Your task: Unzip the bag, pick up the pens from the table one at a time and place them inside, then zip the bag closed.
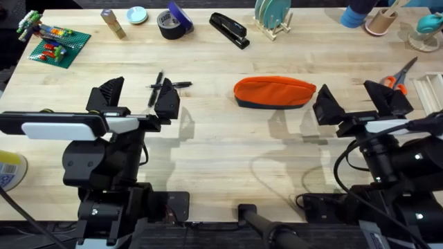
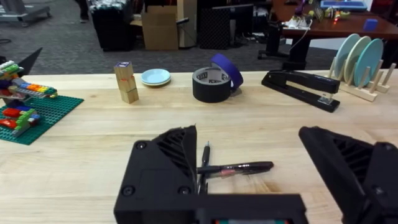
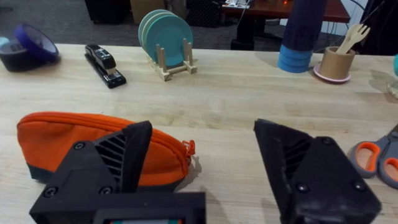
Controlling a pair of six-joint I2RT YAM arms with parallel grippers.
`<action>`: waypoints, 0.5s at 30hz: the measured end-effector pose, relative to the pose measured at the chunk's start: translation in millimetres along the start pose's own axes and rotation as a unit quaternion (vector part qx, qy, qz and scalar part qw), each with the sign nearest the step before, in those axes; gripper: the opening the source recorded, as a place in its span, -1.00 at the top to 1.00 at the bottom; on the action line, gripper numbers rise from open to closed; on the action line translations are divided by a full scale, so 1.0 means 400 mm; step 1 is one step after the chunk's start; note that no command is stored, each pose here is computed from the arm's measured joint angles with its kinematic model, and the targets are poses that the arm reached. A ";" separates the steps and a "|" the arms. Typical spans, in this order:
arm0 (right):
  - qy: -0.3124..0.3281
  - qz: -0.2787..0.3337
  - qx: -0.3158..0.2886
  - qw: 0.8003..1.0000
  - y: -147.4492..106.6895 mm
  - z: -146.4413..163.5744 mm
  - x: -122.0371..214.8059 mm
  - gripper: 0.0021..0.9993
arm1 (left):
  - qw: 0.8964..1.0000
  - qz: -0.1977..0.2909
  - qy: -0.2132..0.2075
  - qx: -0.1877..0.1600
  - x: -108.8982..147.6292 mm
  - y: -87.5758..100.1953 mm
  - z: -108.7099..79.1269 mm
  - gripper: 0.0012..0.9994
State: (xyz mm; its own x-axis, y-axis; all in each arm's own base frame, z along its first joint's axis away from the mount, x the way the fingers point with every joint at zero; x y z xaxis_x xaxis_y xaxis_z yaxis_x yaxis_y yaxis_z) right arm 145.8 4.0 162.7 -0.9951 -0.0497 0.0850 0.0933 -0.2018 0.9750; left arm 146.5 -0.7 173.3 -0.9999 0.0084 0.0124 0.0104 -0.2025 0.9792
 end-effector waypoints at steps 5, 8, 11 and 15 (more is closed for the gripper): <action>0.000 0.000 0.000 1.000 0.000 0.000 0.000 -0.99 | 1.000 0.000 0.000 -0.001 0.000 0.000 0.000 -0.99; 0.000 0.000 0.000 1.000 0.000 0.000 0.000 -0.99 | 1.000 0.000 0.000 -0.001 0.000 0.000 0.000 -0.99; 0.000 -0.002 0.001 1.000 0.002 0.000 0.000 -0.99 | 1.000 0.000 0.000 -0.001 0.000 0.000 0.000 -0.99; 0.002 -0.005 0.001 1.000 0.004 0.001 0.000 -0.99 | 1.000 0.000 0.000 -0.001 0.000 0.000 0.000 -0.99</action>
State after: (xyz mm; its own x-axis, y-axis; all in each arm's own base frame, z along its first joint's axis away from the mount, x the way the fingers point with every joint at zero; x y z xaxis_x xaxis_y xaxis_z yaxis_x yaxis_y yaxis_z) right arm 145.9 4.1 164.2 -0.9959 -0.0518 0.0746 0.0835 -0.2000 0.9762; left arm 146.5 -0.7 173.3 -0.9999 0.0084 0.0124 0.0104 -0.2036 0.9790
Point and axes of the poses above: each hand's point on the last joint's axis, 136 mm out from that joint toward the fingers, its own x axis back along the fingers, its own z axis along the line the jaws close on, y = z × x, the point moved 10 cm from there along x, back along the fingers, and after that the axes turned 12 degrees about -x, right-handed, at the moved point
